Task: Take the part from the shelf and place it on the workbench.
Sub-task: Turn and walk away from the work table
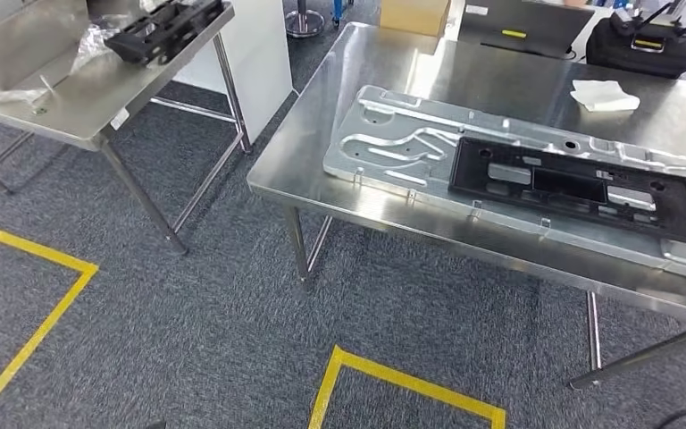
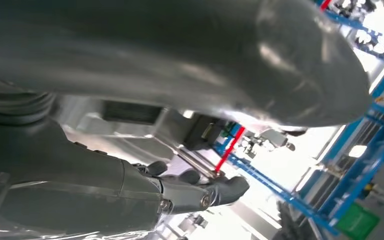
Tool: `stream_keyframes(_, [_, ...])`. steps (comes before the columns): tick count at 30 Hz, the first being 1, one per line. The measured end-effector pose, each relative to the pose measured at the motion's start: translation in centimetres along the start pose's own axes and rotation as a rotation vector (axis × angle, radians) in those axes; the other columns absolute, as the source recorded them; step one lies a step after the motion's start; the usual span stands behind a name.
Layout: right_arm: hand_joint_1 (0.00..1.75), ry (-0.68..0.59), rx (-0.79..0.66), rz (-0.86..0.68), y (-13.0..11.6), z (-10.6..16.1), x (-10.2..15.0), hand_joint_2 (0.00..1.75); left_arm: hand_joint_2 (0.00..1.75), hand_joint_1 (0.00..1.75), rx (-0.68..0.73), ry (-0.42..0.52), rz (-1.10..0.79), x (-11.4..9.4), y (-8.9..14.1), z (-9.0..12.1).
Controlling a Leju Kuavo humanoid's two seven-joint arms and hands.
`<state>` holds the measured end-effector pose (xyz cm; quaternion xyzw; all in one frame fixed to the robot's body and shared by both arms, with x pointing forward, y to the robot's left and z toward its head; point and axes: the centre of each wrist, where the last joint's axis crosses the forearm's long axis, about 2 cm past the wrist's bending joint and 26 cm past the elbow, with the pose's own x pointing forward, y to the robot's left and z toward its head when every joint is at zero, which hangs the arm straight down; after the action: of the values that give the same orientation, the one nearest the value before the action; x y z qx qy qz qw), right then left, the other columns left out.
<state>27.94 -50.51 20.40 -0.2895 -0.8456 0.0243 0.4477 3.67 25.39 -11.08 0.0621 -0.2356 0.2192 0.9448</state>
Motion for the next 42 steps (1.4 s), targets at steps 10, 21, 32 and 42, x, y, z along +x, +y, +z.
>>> stream_keyframes(10, [0.0, 0.286, -0.114, -0.022, -4.6, 11.0, -4.3, 0.0, 0.0, 0.0, -0.005, 0.013, -0.003, -0.4, -0.5, 0.3])
stream_keyframes(21, [0.0, 0.391, -0.117, 0.066, -5.5, 15.0, -4.6, 0.0, 0.0, 0.0, -0.03, 0.012, -0.009, -0.5, -0.7, 0.3])
stream_keyframes(32, [0.0, 0.763, 0.095, 0.376, 0.6, 25.2, -8.6, 0.0, 0.0, 0.0, -0.071, 0.0, -0.079, 0.4, -1.0, 0.0])
stream_keyframes(42, [0.0, 1.653, 0.475, 0.52, 11.2, 38.0, -5.8, 0.0, 0.0, 0.0, -0.022, 0.024, -0.108, -0.1, -0.6, 0.1])
